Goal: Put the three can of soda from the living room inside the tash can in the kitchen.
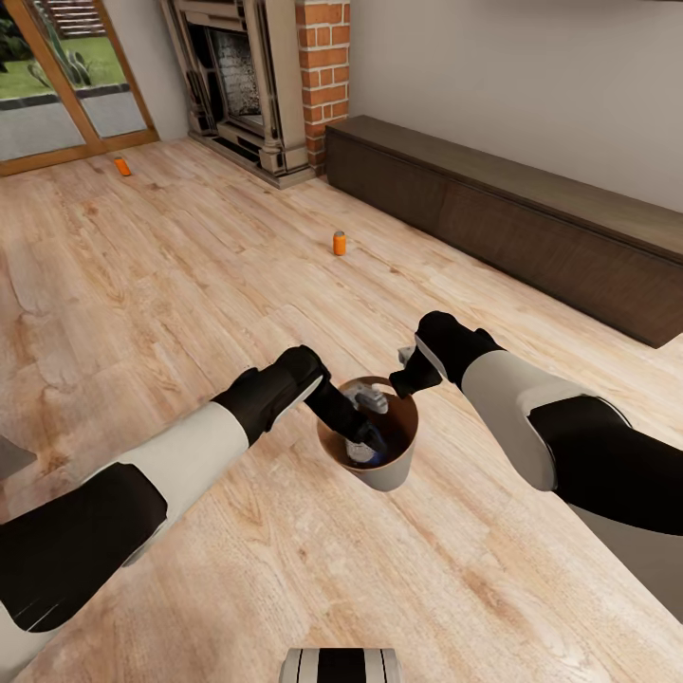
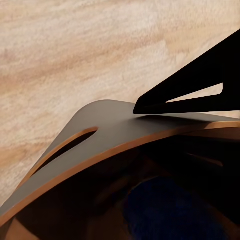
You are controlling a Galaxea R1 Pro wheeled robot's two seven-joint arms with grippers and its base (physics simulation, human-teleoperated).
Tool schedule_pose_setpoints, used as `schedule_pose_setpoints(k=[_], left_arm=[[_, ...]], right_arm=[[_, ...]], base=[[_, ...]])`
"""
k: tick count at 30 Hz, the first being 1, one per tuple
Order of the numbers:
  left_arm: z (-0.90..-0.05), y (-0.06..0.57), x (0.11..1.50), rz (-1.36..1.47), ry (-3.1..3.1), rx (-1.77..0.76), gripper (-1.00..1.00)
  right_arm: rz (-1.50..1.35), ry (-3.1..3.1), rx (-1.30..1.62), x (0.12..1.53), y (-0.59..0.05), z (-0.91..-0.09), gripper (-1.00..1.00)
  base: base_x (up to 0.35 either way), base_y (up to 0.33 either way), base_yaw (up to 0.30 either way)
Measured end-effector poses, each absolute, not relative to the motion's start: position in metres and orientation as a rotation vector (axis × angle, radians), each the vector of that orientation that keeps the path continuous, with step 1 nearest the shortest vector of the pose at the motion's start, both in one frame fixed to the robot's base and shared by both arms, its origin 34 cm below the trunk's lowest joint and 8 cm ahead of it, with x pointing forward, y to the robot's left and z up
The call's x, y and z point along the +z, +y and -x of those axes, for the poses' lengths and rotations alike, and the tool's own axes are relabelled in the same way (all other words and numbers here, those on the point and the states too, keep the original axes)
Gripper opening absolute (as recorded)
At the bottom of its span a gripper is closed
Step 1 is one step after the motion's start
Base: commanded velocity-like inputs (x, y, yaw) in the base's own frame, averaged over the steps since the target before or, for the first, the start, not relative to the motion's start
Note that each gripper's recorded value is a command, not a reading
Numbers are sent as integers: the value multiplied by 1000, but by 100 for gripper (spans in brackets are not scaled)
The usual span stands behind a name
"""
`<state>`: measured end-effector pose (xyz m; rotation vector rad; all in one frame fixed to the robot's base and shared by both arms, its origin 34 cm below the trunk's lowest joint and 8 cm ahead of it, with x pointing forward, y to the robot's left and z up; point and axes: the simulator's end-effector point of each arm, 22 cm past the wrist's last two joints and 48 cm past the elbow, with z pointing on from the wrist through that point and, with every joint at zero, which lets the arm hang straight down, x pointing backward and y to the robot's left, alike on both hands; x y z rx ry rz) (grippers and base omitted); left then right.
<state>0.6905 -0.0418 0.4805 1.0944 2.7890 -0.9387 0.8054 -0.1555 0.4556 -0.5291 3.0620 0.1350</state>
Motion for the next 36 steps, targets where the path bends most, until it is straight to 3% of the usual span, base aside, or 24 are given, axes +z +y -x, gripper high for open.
schedule_pose_setpoints(k=[7,14,29,36], left_arm=[[-686,-50,485,-1116,2752,-960,100],[-713,3,503,-1096,2652,-897,100],[-773,145,611,-626,2393,-1127,100],[-792,199,567,-390,2498,-1001,100]], right_arm=[[533,3061,122,455,-158,-806,-100],[513,3066,143,455,-158,-805,-100],[497,3073,138,453,-165,-805,-100],[416,3091,99,451,-205,-807,-100]], base=[[0,0,0],[0,0,0],[0,0,0],[0,0,0]])
